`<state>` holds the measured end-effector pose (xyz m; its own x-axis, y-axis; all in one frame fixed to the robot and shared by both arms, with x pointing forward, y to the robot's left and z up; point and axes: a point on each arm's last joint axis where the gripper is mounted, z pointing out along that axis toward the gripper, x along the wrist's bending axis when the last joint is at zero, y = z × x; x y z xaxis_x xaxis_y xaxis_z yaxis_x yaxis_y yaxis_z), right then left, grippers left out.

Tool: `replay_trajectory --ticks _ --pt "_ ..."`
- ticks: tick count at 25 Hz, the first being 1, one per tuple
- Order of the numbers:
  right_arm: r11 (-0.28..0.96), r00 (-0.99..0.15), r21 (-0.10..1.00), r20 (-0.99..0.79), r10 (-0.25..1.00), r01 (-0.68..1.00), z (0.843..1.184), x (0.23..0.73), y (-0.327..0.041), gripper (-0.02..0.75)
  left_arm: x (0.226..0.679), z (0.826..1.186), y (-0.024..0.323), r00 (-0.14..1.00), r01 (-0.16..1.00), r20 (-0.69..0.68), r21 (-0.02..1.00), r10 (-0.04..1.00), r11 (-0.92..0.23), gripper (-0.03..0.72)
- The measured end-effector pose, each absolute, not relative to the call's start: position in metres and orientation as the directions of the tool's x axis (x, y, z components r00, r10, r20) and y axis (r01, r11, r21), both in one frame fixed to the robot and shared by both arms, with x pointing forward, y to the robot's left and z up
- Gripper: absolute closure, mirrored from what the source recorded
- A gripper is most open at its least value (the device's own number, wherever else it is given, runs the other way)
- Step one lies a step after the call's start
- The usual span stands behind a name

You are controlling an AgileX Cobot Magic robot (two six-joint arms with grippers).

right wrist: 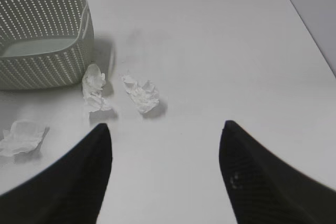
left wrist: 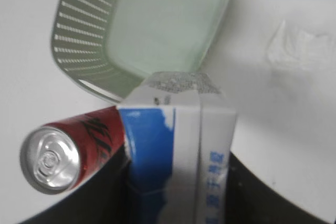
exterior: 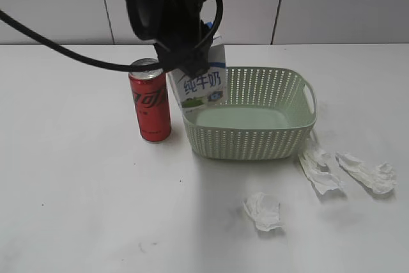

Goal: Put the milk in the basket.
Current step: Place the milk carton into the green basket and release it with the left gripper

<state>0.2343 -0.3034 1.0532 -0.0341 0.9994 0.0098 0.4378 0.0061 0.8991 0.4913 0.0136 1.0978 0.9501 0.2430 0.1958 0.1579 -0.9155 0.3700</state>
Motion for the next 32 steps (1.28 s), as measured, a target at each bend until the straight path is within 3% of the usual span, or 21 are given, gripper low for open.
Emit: replay_trajectory --ticks 7,16,32 --pt "0.006 -0.034 0.899 0.010 0.999 0.438 1.053 0.234 -0.303 0.219 0.501 1.109 0.004 0.927 0.114 0.267 0.473 0.266 -0.874 0.397" --pt "0.006 -0.034 0.899 0.010 0.999 0.438 1.053 0.234 -0.303 0.219 0.534 1.071 -0.031 0.942 0.141 0.233 0.374 0.240 -0.917 0.397" --pt "0.006 -0.034 0.899 0.010 0.999 0.438 1.053 0.234 -0.303 0.219 0.574 1.004 -0.060 0.943 0.185 0.192 0.371 0.270 -0.910 0.397"
